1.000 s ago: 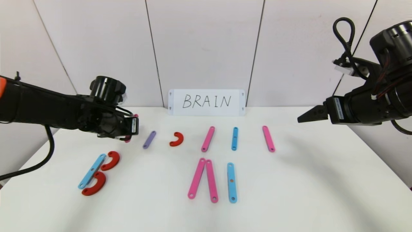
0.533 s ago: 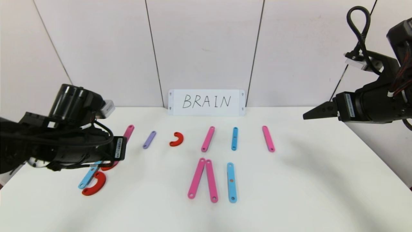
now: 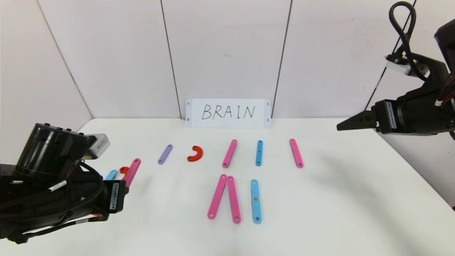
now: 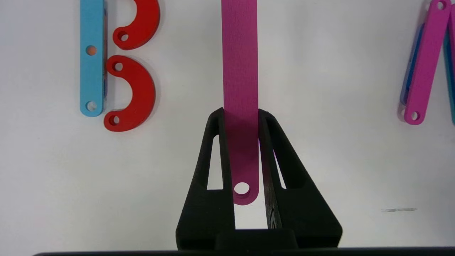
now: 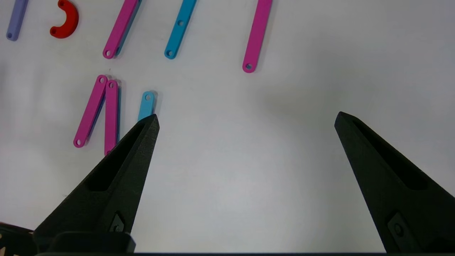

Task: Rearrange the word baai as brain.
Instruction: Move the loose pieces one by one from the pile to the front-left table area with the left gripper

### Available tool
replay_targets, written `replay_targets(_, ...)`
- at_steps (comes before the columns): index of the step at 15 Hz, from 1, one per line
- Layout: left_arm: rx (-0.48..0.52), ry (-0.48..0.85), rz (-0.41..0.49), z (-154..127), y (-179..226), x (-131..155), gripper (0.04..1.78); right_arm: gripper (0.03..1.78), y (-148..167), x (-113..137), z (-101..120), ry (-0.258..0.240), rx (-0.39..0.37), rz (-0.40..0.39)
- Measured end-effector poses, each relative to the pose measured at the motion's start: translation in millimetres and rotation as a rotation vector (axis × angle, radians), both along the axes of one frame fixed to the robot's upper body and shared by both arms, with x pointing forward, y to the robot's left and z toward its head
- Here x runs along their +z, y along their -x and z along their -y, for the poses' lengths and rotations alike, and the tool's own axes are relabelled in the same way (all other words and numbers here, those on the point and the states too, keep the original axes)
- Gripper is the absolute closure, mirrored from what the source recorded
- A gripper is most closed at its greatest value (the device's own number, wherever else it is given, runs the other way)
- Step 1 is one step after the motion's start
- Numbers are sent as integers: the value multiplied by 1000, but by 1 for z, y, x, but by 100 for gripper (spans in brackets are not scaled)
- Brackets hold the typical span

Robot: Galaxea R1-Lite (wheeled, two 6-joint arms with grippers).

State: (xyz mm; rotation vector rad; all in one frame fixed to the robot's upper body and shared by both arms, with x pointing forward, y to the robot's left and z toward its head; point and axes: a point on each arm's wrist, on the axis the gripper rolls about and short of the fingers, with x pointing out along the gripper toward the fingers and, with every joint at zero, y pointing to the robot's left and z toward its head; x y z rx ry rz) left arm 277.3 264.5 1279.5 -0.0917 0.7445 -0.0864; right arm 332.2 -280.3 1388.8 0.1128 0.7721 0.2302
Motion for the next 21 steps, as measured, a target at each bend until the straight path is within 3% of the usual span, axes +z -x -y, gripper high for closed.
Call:
replay_targets(5,-4,27,6,10,-9,-15,155,8,-1,-1,0,1,0,-4)
replay_targets(21,3,-38,-93,23,-29,-67,155,8,-2,-3,-2,6,7,-11)
